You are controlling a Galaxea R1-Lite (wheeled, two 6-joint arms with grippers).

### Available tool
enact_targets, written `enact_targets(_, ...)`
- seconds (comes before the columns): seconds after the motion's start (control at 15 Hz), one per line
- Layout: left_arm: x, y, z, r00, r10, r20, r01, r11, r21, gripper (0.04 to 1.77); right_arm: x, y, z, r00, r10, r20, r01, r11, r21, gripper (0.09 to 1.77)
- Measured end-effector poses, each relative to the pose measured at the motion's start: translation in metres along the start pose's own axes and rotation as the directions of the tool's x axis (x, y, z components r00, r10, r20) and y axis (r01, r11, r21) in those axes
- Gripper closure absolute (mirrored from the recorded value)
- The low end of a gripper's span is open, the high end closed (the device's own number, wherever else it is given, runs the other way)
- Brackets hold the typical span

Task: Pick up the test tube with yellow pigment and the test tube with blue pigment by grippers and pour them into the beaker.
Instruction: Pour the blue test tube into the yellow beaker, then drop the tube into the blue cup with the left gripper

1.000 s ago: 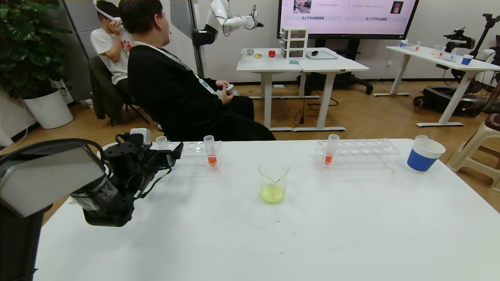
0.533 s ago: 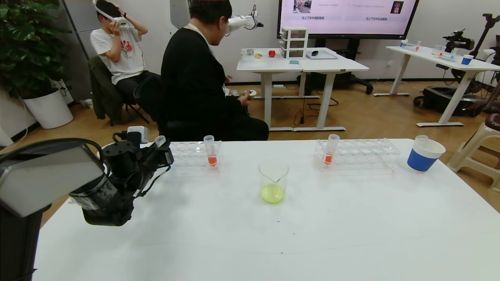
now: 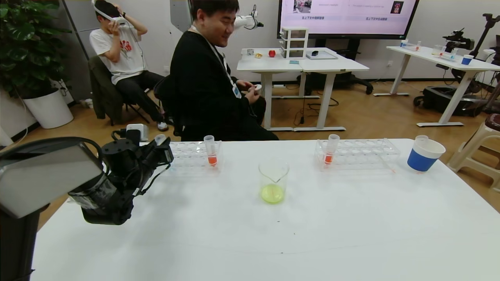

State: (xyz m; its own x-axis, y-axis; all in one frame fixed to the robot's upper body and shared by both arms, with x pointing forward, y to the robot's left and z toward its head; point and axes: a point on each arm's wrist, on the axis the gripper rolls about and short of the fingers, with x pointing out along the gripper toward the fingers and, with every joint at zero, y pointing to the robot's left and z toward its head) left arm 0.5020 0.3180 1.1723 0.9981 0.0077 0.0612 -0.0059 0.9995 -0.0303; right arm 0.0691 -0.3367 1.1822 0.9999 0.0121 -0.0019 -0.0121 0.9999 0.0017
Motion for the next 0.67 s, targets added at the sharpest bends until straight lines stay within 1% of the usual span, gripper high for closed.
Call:
enact_targets(0.2, -0.001, -0.008, 0.016, 1.0, -0.007, -0.01, 0.007, 1.0, 0.003, 1.31, 0.0, 0.0, 0.0, 1.0, 0.0, 0.0, 0.0, 1.0, 0.0, 0.12)
enact_targets(0.53, -0.009, -0.016, 0.068, 1.0, -0.027, 0.0, 0.027, 1.0, 0.0, 1.31, 0.0, 0.0, 0.0, 1.0, 0.0, 0.0, 0.0, 1.0, 0.0, 0.12)
enact_targets(0.67, -0.014, -0.015, 0.085, 0.999, -0.025, 0.035, 0.025, 1.0, -0.002, 1.31, 0.0, 0.0, 0.0, 1.0, 0.0, 0.0, 0.0, 1.0, 0.0, 0.12)
